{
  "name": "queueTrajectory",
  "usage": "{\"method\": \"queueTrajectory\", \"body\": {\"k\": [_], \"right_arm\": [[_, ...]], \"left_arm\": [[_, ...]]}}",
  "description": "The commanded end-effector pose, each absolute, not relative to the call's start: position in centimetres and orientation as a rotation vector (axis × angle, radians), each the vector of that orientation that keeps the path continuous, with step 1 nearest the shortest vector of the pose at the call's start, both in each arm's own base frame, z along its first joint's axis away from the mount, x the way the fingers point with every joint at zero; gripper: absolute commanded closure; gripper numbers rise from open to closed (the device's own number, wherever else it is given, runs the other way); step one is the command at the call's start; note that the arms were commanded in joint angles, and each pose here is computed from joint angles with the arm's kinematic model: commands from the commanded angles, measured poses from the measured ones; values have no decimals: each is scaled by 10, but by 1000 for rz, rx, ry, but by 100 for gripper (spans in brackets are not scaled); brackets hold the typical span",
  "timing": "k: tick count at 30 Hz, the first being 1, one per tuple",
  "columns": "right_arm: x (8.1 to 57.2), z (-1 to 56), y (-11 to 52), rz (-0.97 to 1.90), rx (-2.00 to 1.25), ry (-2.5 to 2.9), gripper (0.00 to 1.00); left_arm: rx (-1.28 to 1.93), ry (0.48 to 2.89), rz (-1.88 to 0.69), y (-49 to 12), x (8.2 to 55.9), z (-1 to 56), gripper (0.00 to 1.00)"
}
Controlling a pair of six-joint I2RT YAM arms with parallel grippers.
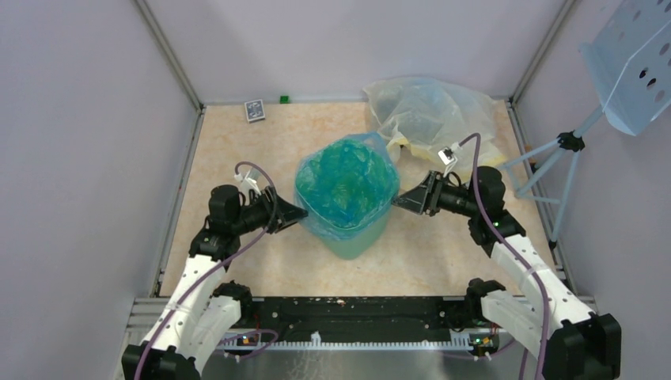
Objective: Put the trash bags into the trash bin
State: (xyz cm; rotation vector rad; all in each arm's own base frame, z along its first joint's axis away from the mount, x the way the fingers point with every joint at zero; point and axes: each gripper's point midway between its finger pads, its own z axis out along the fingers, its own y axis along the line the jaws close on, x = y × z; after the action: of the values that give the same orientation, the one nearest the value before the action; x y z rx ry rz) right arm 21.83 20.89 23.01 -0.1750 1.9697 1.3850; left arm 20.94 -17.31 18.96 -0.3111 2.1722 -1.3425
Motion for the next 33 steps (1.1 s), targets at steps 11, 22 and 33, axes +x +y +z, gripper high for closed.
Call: {"method": "queueTrajectory", "body": {"k": [11, 22, 33], "right_arm": [[225, 202, 216, 1431, -159, 2003, 69], [226, 168, 219, 1432, -122, 2073, 69], [230, 165, 210, 1320, -116, 2103, 63]], "left_arm": [[-247, 2119, -1341, -175, 218, 192, 65], [-258, 2167, -1324, -175, 221, 154, 69], [-246, 2192, -1152, -160, 228, 153, 35]]}}
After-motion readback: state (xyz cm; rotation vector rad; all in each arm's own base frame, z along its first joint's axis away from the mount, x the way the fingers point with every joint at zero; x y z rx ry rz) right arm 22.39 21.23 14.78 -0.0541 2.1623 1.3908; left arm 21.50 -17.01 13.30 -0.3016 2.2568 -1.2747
